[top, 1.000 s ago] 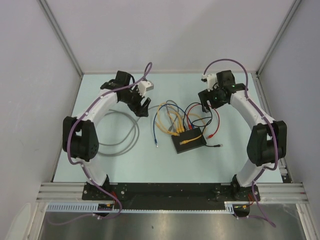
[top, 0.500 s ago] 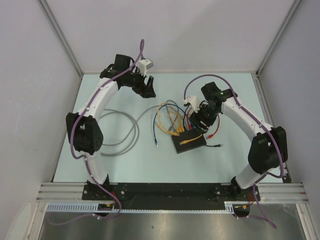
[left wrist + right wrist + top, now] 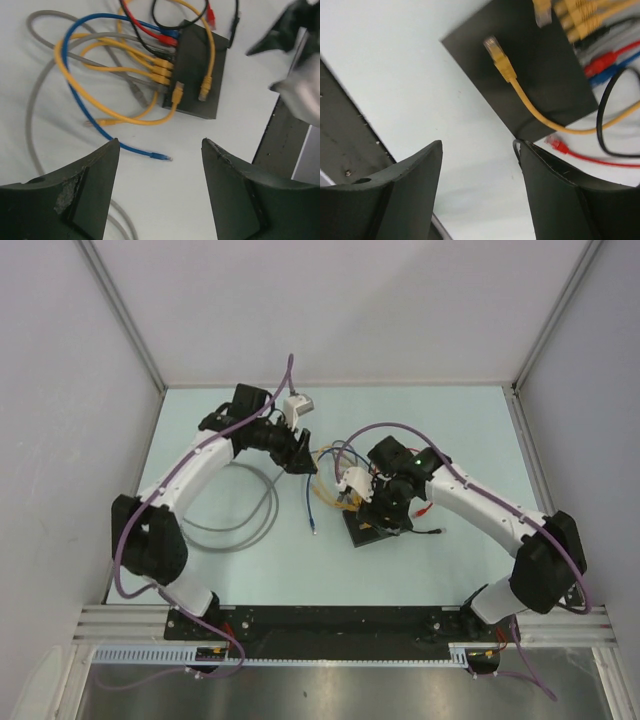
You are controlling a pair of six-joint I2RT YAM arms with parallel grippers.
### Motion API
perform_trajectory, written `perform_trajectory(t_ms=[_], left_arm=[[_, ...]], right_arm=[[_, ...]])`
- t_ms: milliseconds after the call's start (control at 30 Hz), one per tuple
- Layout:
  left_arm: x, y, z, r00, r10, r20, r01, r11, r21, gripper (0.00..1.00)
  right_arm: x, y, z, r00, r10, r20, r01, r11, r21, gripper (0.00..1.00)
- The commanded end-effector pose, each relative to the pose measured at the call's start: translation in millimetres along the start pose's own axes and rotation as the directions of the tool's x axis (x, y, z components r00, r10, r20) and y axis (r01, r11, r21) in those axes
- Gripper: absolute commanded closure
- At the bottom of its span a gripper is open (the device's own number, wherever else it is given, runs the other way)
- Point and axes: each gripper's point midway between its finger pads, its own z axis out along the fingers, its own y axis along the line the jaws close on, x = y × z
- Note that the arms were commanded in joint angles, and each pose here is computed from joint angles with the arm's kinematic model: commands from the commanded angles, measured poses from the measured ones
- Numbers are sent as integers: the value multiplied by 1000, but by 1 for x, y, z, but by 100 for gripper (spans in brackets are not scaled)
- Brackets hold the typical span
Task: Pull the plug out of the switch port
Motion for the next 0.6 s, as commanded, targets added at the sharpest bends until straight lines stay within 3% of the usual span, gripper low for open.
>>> perform_trajectory(t_ms=[0, 133, 200, 367, 567], left_arm=[[-16, -18, -3, 991, 34, 129, -36, 999, 15, 28], [-43, -1, 0, 980, 57, 190, -47, 997, -54, 26], [-63, 16, 4, 977, 75, 201, -56, 994, -99, 26], [-96, 51, 18, 973, -24, 232, 49, 994, -101, 25], [-92, 95, 62, 975, -100, 196, 123, 986, -110, 25]], right_arm=[[24, -28, 17, 987, 137, -89, -123, 981, 151, 34], [59, -25, 29, 975, 116, -189, -85, 982, 168, 44], [66, -31, 34, 970, 151, -192, -117, 977, 179, 55], [79, -36, 48, 958, 226, -178, -201, 968, 152, 82], [96, -40, 59, 946, 237, -221, -209, 967, 143, 90]])
